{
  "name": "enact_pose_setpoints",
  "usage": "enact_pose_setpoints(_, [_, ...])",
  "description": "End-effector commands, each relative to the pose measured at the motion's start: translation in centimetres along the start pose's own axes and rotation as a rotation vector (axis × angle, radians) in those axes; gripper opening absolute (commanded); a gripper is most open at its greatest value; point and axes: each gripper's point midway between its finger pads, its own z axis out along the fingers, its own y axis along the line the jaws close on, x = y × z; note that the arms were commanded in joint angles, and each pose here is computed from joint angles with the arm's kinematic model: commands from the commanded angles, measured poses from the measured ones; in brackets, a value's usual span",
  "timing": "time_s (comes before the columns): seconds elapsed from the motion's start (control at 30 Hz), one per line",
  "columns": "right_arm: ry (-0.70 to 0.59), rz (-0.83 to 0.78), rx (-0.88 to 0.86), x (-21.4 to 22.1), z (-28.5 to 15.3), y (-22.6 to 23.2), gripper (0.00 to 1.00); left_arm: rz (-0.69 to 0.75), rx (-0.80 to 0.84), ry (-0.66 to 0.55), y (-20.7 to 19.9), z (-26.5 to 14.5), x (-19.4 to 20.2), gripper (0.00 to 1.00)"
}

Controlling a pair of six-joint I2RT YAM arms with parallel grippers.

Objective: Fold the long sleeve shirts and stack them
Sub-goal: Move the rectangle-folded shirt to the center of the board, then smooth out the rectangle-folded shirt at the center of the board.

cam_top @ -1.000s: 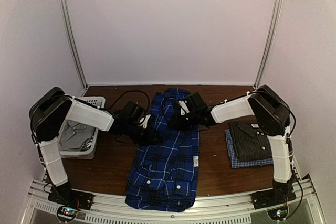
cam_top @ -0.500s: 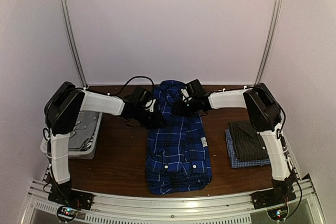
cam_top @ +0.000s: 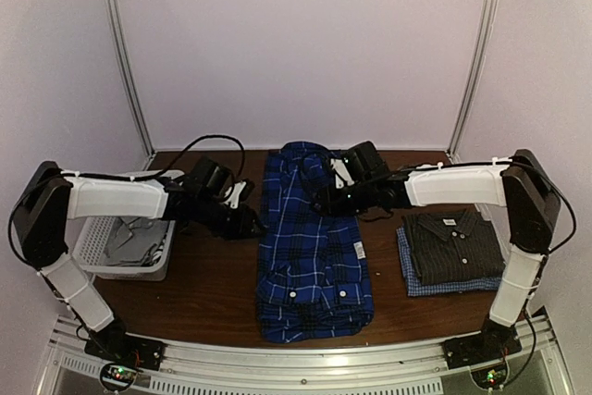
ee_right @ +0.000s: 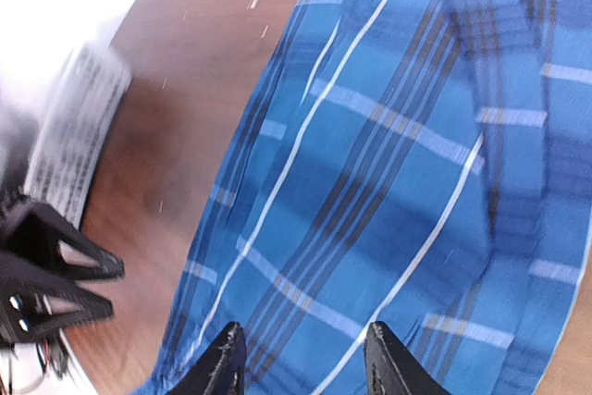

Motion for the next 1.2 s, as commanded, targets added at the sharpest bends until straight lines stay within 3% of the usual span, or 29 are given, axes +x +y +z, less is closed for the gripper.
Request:
enact_pose_setpoints(0.0, [0.047, -0.021, 0.006, 5.5, -1.0, 1.3, 0.45, 0.006, 0.042, 0.021, -0.5, -1.9, 4.5, 0.40])
enact_pose_setpoints(0.37, [0.085, -0.031, -0.031, 12.3, -3.1, 4.8, 0.45, -0.046, 0.084, 0.063, -0.6, -2.1, 10.9, 0.34])
enact_pose_setpoints(0.77, [0.164, -0.040, -0.024, 17.2, -1.9, 5.7, 0.42, 0.003, 0.128, 0.078, -3.7, -1.2, 10.8, 0.24])
enact_pose_setpoints(1.17, [0.204, -0.030, 0.010, 19.5, -1.2, 4.4, 0.41, 0.012, 0.218, 0.118, -6.2, 0.3, 11.6, 0.23])
